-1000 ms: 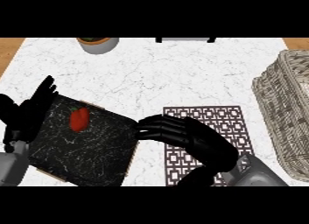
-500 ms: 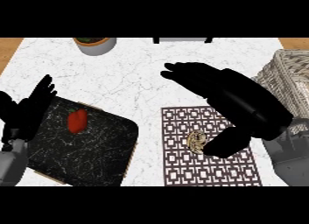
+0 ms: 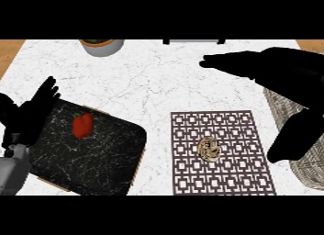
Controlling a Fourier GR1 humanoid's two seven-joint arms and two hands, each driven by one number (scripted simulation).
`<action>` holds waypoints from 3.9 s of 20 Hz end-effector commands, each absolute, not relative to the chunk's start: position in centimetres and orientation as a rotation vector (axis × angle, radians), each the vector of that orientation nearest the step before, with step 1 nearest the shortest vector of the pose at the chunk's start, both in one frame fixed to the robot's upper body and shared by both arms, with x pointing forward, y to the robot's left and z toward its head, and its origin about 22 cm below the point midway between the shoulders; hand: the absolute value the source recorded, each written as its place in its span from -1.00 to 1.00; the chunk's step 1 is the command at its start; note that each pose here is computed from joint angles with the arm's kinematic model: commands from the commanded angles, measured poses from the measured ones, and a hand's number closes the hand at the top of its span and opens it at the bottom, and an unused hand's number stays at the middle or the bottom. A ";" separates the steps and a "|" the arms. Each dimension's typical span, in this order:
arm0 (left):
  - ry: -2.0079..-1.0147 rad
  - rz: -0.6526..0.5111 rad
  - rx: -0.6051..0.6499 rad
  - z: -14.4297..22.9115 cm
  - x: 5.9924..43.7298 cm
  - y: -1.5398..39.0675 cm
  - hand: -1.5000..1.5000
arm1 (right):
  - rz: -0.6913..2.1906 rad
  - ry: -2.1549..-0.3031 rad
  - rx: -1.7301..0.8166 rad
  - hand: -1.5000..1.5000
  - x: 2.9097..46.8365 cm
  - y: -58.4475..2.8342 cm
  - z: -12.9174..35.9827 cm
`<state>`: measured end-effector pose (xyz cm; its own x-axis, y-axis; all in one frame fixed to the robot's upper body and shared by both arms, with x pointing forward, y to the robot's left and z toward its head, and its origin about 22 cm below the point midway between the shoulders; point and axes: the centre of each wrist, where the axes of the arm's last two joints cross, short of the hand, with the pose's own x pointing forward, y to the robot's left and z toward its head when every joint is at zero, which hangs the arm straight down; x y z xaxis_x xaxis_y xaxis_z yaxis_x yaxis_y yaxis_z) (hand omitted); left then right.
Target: Pick the cupcake from the placemat and place it in the basket
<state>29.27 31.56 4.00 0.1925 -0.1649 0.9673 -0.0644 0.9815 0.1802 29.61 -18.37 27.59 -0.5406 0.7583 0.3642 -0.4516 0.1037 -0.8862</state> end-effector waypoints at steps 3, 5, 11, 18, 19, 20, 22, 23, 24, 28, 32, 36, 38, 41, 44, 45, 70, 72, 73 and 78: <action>-1.376 -0.084 0.177 3.2 28.2 32.5 0.00 | 1.600 -1.382 -0.167 -1.00 30.2 -22.4 29.2; -1.373 -0.059 0.183 3.6 28.6 32.5 0.00 | 1.568 -1.404 -0.126 -1.00 29.7 -23.1 27.2; -1.400 -0.058 0.198 2.5 28.2 31.6 0.00 | 1.451 -1.527 -0.089 -1.00 27.5 -27.1 24.2; -1.384 -0.066 0.180 3.6 29.8 31.3 0.00 | 1.452 -1.566 -0.083 -1.00 28.1 -25.8 16.9; -1.375 -0.068 0.196 3.3 30.2 31.2 0.00 | 1.418 -1.578 -0.072 -1.00 27.9 -25.4 15.2; -1.377 -0.077 0.182 4.1 30.2 32.2 0.00 | 1.409 -1.599 -0.076 -1.00 26.9 -24.7 14.8; -1.381 -0.087 0.200 5.3 29.9 30.2 0.00 | 1.378 -1.615 -0.072 -1.00 27.5 -24.8 12.0; -1.380 -0.077 0.168 4.3 28.9 31.2 0.00 | 1.362 -1.628 -0.091 -1.00 28.3 -25.2 11.7; -1.366 -0.083 0.199 4.2 29.0 30.9 0.00 | 1.392 -1.620 -0.078 -1.00 27.7 -23.7 9.9; -1.386 -0.059 0.170 4.0 29.6 31.8 0.00 | 1.244 -1.676 0.009 -1.00 28.9 -22.3 7.3; -1.374 -0.063 0.193 4.0 30.3 31.0 0.00 | 1.324 -1.594 -0.036 -1.00 30.0 -19.8 6.6; -1.391 -0.079 0.192 3.7 29.6 30.0 0.00 | 1.396 -1.506 -0.071 -1.00 32.1 -22.7 4.1; -1.388 -0.070 0.189 5.0 30.0 31.4 0.00 | 1.425 -1.490 -0.060 -1.00 31.1 -21.6 1.0; -1.391 -0.060 0.194 4.9 29.5 32.2 0.00 | 1.459 -1.466 -0.092 -1.00 31.7 -19.6 2.5; -1.391 -0.078 0.175 4.7 29.4 29.8 0.00 | 1.464 -1.460 -0.096 -1.00 31.6 -20.5 1.8; -1.400 -0.083 0.190 5.0 28.8 30.3 0.00 | 1.472 -1.473 -0.098 -1.00 31.9 -22.5 1.3; -1.377 -0.082 0.198 3.5 29.4 32.5 0.00 | 1.522 -1.470 -0.106 -1.00 29.6 -21.1 -0.5; -1.380 -0.076 0.183 5.8 29.7 31.7 0.00 | 1.548 -1.479 -0.098 -1.00 29.7 -21.4 -2.5; -1.382 -0.066 0.198 3.8 29.1 31.9 0.00 | 1.546 -1.489 -0.094 -1.00 30.2 -21.2 -3.1; -1.370 -0.076 0.180 4.2 30.5 33.0 0.00 | 1.696 -1.468 -0.118 1.00 29.3 -19.9 -4.3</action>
<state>29.37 32.11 4.10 0.1900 -0.1618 0.9684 -0.0553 0.9830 0.1751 29.70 -20.59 -2.54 -0.5877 0.6533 0.4773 -0.5433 0.1185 -0.8311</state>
